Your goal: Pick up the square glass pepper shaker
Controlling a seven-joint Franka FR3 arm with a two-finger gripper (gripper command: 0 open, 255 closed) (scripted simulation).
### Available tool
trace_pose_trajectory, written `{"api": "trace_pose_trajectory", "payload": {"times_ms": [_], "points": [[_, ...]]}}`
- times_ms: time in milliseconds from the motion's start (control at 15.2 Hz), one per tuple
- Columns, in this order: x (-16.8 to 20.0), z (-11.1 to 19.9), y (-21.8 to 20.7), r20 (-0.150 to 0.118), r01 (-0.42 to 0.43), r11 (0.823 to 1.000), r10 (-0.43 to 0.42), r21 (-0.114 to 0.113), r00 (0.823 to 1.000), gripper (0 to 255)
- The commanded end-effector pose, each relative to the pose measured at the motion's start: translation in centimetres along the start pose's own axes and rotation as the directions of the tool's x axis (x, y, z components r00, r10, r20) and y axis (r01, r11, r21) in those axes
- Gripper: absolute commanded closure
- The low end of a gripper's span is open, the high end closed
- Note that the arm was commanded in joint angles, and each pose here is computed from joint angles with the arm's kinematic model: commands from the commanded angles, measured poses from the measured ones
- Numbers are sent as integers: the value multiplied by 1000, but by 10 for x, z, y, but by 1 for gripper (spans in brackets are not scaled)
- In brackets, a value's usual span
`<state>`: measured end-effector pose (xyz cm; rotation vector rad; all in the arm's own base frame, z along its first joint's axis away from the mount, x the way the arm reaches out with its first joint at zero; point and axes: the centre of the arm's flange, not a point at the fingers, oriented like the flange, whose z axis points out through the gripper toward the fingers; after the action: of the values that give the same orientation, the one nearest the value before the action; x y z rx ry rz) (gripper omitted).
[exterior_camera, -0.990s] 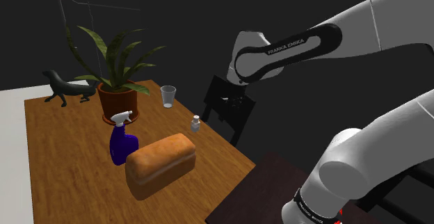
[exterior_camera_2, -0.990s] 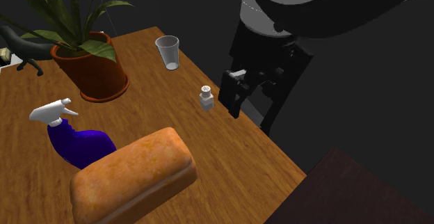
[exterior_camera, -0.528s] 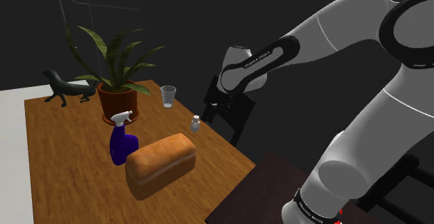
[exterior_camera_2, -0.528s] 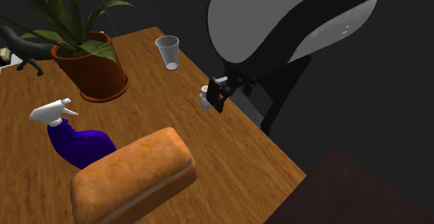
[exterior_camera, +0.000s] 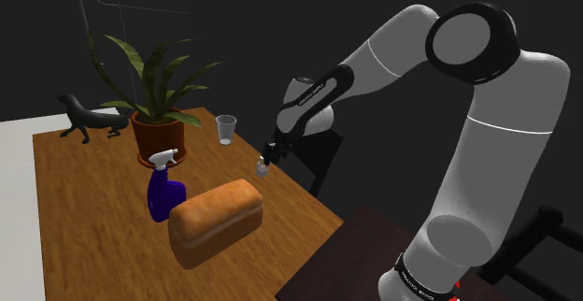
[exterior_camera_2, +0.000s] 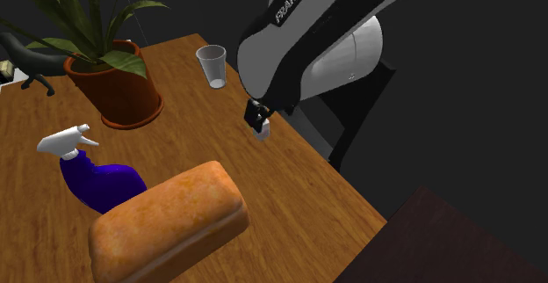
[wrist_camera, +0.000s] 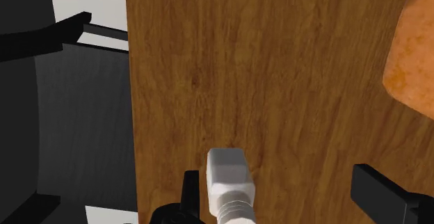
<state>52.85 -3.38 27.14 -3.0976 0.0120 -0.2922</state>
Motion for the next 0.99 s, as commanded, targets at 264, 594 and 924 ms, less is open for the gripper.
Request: {"api": "trace_pose_trajectory", "payload": {"times_ms": [264,594,924], "points": [[42,51,13,-63,4,1000,-4,-1,998,0],[37,77,14,-63,4,1000,-4,-1,998,0],[35,90,14,-63,4,1000,-4,-1,998,255]]}}
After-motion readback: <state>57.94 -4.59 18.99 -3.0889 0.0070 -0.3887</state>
